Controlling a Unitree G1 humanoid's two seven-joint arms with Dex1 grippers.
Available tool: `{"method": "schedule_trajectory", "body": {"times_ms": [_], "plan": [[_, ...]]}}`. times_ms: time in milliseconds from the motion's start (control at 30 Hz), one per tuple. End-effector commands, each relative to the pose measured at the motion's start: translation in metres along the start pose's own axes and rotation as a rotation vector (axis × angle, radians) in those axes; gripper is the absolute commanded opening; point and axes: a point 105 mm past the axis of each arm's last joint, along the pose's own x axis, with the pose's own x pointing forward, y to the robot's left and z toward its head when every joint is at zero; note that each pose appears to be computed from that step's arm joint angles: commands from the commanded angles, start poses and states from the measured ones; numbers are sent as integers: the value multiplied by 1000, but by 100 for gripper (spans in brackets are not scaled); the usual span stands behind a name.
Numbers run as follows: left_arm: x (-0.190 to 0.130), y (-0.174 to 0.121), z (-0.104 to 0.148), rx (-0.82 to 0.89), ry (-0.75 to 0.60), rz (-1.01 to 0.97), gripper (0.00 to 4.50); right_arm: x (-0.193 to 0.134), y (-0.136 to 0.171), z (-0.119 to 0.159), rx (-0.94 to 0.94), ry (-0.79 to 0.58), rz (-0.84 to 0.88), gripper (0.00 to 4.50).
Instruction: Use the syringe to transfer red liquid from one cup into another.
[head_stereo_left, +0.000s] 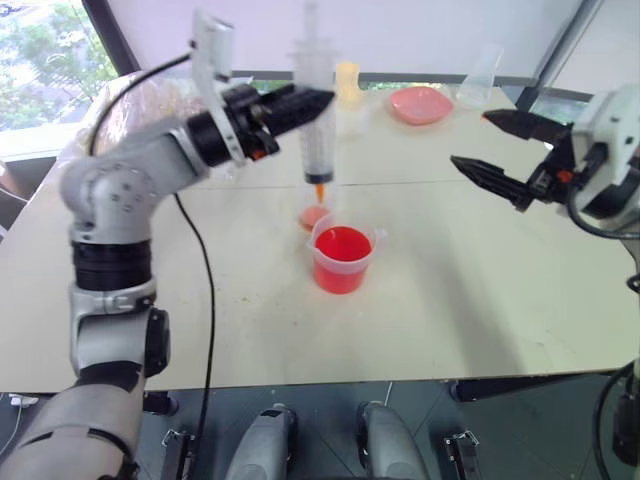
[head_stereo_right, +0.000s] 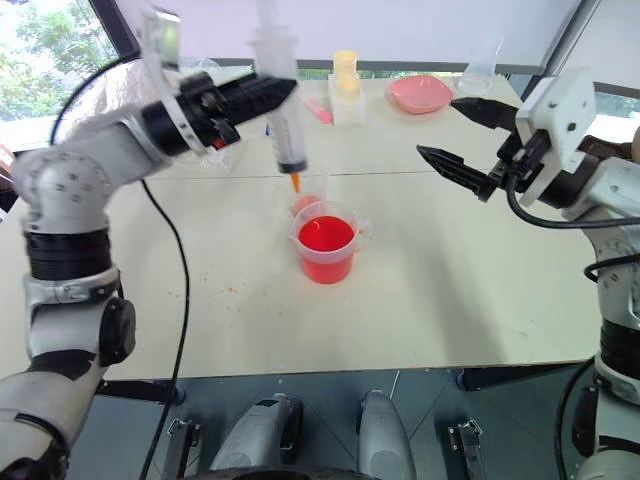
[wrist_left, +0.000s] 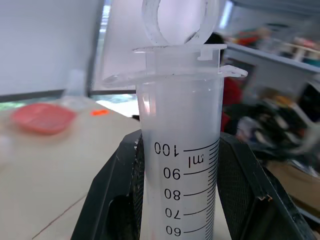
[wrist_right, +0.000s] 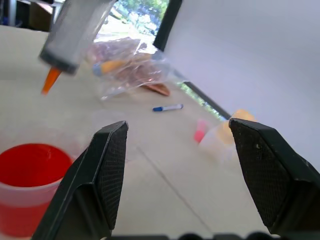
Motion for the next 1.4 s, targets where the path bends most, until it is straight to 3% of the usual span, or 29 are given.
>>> {"method": "schedule_trajectory", "body": {"times_ms": [33, 233, 500, 933, 1067, 1400], "plan": [[5, 4, -13, 52, -7, -39, 147, 3, -9, 16, -73, -60, -50, 338], [14, -3, -46, 132, 83, -126, 147, 10, -14, 27, -100, -132, -76, 338], [21, -7, -67, 147, 123, -168, 147, 40, 6, 30, -87, -208, -2, 338], [23, -17, -84, 153, 166, -211, 147, 64, 29, 33, -28, -263, 95, 338], [26, -16, -79, 126, 131, -198, 147, 69, 39, 27, -15, -245, 143, 338], [16, -8, -75, 71, 107, -165, 147, 56, 20, 22, -24, -217, 61, 338]]}}
